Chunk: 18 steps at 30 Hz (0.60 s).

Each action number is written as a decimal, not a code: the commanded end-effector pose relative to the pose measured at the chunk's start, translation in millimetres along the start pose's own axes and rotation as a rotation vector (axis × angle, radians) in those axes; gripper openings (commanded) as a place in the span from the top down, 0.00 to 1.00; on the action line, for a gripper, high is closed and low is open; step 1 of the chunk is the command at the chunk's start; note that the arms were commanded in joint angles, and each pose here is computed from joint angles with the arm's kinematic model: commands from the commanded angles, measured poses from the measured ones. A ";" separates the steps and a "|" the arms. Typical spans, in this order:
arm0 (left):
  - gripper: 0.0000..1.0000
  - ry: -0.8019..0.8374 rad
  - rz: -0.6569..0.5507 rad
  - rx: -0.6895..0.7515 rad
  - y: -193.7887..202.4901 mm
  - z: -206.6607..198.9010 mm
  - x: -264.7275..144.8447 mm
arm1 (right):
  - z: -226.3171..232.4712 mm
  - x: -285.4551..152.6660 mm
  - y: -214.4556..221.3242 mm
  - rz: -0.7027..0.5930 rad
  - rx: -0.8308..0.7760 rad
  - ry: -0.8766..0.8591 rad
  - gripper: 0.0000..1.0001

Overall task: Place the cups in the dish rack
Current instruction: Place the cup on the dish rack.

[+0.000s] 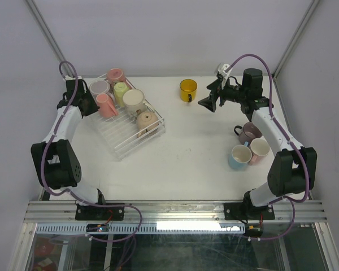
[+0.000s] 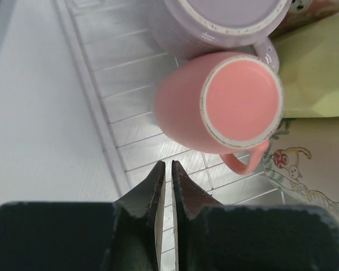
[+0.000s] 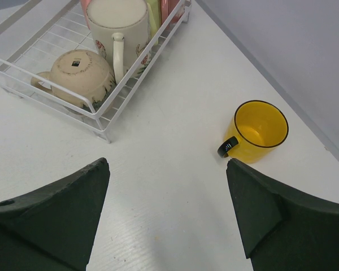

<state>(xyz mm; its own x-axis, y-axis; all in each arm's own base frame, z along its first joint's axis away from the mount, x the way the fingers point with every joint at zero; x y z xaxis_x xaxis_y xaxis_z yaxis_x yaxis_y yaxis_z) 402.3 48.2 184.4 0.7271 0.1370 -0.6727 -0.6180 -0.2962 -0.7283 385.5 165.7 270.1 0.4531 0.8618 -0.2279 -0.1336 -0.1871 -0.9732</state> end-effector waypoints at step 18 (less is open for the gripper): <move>0.88 0.364 0.015 -0.118 2.9 -65.4 35.1 | 1.3 -7.5 -20.7 -0.048 -0.053 0.018 0.13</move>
<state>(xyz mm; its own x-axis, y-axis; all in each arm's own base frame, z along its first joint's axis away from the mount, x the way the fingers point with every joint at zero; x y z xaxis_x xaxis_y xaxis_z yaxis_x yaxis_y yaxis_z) 423.2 7.2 148.3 0.7145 -0.1403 -0.6854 -0.6788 -0.3760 -0.6307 385.5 165.7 270.1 0.4534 0.8616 -0.2280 -0.1336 -0.1872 -0.9732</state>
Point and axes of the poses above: each gripper's point midway between its finger pads, its own x axis out along the fingers, its own z axis along the line the jaws close on, y = z × x, the point moved 3 cm from there along -x, back along the fingers, and after that the axes turned 6 degrees about x, right-handed, at the moved point
